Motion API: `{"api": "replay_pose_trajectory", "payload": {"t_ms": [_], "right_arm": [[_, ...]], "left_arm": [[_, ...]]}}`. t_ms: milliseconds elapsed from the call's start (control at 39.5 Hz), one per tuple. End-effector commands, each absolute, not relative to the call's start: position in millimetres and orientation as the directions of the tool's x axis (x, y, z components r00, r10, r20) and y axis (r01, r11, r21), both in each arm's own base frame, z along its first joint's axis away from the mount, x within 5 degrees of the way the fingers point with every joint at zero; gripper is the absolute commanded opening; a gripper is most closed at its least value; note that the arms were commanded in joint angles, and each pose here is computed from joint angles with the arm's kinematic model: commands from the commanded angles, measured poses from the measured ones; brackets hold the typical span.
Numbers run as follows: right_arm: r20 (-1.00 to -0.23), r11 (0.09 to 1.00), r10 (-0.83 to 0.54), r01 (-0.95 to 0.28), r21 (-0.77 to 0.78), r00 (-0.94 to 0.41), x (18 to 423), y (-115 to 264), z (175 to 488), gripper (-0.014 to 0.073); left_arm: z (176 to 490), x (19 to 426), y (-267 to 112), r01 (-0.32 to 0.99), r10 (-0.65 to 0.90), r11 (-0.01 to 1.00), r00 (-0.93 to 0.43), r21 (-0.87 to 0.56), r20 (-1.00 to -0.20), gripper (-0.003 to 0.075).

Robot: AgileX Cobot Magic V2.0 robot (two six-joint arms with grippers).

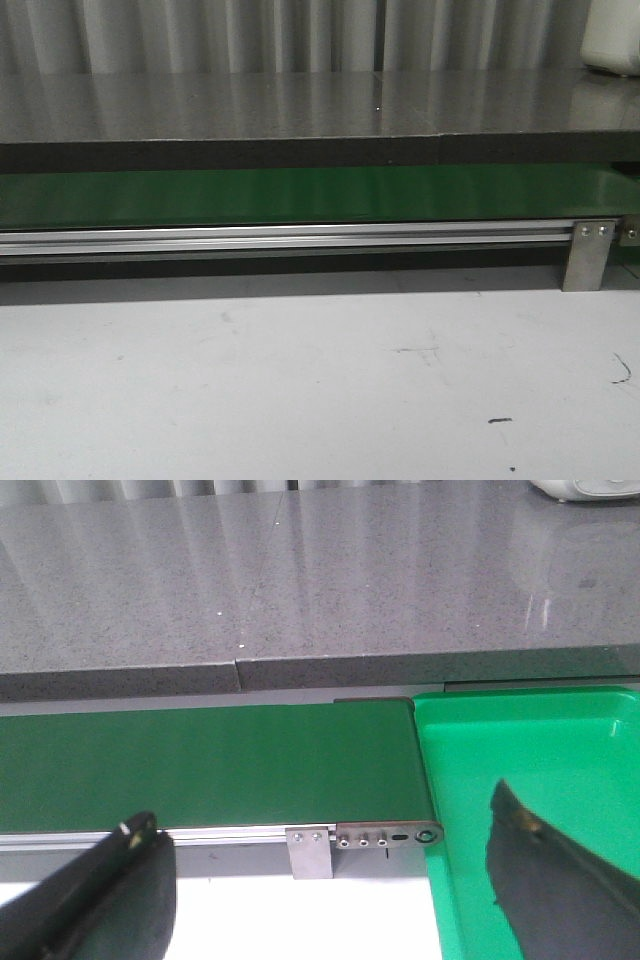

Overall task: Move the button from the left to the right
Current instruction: 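Reach the left gripper into the blue tray and grasp the yellow-capped button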

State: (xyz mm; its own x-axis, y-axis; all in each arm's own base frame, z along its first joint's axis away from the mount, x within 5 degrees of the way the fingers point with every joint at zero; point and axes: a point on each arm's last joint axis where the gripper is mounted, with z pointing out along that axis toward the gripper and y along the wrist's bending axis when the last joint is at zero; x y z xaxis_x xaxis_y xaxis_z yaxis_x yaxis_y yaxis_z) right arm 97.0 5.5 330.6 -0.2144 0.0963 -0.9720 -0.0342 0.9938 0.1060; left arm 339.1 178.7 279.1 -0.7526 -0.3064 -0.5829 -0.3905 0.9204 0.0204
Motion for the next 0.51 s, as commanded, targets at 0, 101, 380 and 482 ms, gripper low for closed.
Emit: {"api": "replay_pose_trajectory", "payload": {"t_ms": [0, 101, 380, 482], "right_arm": [[-0.989, 0.994, 0.096, -0.04, 0.101, -0.108, 99, 5, 349, 0.0645], [-0.989, 0.994, 0.096, -0.04, 0.101, -0.108, 99, 5, 349, 0.0645], [-0.989, 0.994, 0.096, -0.04, 0.101, -0.108, 99, 5, 349, 0.0645], [-0.989, 0.994, 0.096, -0.04, 0.101, -0.108, 99, 5, 349, 0.0645]], "left_arm": [[293, 345, 193, -0.38, -0.271, 0.924, -0.737, 0.048, -0.62, 0.0564], [276, 355, 203, -0.363, -0.27, 0.93, -0.777, 0.054, -0.568, 0.0564], [229, 378, 217, -0.335, -0.273, 0.941, -0.837, 0.048, -0.475, 0.0564], [213, 382, 220, -0.332, -0.28, 0.942, -0.852, 0.044, -0.442, 0.0564]]}}
